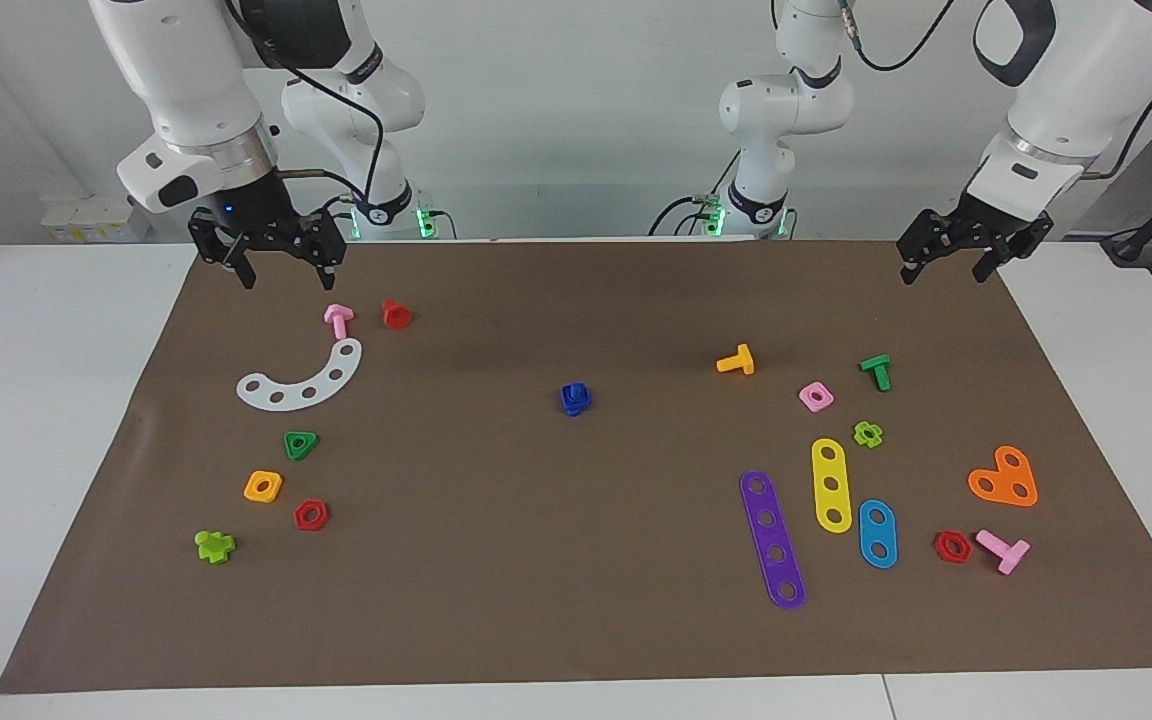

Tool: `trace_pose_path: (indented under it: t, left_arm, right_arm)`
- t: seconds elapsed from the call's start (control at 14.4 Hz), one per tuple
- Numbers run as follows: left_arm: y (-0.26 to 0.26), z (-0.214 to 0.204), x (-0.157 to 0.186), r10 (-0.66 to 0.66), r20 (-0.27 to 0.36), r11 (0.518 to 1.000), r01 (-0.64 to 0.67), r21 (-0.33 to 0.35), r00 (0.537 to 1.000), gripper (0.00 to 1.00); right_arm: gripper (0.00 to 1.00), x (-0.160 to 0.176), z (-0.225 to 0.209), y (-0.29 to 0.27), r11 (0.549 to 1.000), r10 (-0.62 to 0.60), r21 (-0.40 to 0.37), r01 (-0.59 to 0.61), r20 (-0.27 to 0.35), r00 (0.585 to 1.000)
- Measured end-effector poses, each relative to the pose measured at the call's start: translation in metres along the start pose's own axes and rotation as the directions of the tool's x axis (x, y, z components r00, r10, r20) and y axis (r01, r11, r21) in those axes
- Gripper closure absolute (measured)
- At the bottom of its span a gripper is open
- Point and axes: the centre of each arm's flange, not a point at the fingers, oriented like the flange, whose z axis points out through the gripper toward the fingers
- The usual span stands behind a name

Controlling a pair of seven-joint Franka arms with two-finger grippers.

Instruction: Unscrew and place screws in storage area

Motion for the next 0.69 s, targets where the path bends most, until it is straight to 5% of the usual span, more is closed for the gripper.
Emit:
trace_pose_path:
  t: [0.28,0.69]
  left_arm:
    - [0.013,0.003,0.000,0.024,0.007,1.000,-0.024,-0.002,1.000,0.01]
    - [0.161,0.059,-0.004,0.081,0.015,0.991,-0.079,-0.103,0.997,0.05]
  right_arm:
    - [0.00,0.000,0.000,0.000,1.000,0.000,0.000,0.000,0.000,1.000]
    - [0.00,0.000,0.000,0.001,1.000,0.002,0.000,-0.002,0.000,1.000]
